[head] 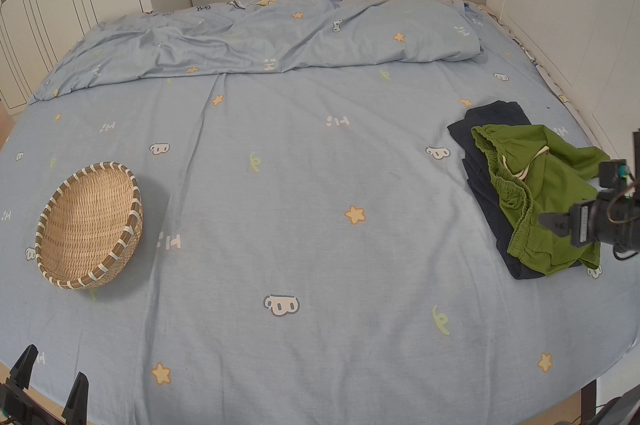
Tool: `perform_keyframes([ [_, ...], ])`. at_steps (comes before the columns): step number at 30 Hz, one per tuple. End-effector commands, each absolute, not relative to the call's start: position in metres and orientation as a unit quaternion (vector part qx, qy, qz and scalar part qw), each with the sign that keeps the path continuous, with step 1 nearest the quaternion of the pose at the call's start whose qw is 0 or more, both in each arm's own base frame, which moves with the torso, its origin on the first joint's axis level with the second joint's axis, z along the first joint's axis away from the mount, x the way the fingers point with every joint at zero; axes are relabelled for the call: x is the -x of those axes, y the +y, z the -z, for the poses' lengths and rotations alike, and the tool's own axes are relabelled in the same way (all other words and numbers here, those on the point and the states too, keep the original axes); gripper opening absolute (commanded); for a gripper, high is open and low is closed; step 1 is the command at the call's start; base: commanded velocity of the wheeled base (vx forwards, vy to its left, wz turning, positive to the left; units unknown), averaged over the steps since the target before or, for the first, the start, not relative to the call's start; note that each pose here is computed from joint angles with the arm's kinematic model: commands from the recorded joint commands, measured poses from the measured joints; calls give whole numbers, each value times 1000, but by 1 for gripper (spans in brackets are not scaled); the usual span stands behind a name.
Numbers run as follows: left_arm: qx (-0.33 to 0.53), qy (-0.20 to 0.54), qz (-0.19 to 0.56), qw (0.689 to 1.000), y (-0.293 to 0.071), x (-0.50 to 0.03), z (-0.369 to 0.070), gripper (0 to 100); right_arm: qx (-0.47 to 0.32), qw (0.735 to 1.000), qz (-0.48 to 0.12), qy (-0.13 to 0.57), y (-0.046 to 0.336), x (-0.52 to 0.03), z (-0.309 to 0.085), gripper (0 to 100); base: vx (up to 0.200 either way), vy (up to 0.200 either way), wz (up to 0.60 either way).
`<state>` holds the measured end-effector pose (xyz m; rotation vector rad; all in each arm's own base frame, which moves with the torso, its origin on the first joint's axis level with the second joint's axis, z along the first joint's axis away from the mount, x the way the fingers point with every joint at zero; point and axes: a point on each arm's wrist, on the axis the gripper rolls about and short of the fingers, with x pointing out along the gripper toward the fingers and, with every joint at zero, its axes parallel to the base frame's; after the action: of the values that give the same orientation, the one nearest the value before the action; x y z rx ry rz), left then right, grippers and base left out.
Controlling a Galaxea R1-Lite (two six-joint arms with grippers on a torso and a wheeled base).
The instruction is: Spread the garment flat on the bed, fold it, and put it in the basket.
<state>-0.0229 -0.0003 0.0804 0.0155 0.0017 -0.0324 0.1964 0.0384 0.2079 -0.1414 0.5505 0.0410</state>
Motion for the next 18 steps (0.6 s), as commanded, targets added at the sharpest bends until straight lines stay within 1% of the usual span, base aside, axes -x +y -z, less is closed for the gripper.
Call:
perform_keyframes([
  [1,-8,1,16,1000,0,23,-76,100,112,943,15,313,75,-307,-159,100,0,0,0],
  [5,-8,1,16,1000,0,23,-76,100,110,945,22,306,76,-324,-154,100,0,0,0],
  [8,-8,1,16,1000,0,23,-76,100,111,951,28,286,80,-338,-152,100,0,0,0],
  [11,-8,1,16,1000,0,23,-76,100,116,952,48,280,81,-351,-151,100,0,0,0],
  [14,-8,1,16,1000,0,23,-76,100,116,950,66,283,76,-366,-142,100,0,0,0],
  [18,-8,1,16,1000,0,23,-76,100,112,951,76,277,70,-372,-144,100,0,0,0],
])
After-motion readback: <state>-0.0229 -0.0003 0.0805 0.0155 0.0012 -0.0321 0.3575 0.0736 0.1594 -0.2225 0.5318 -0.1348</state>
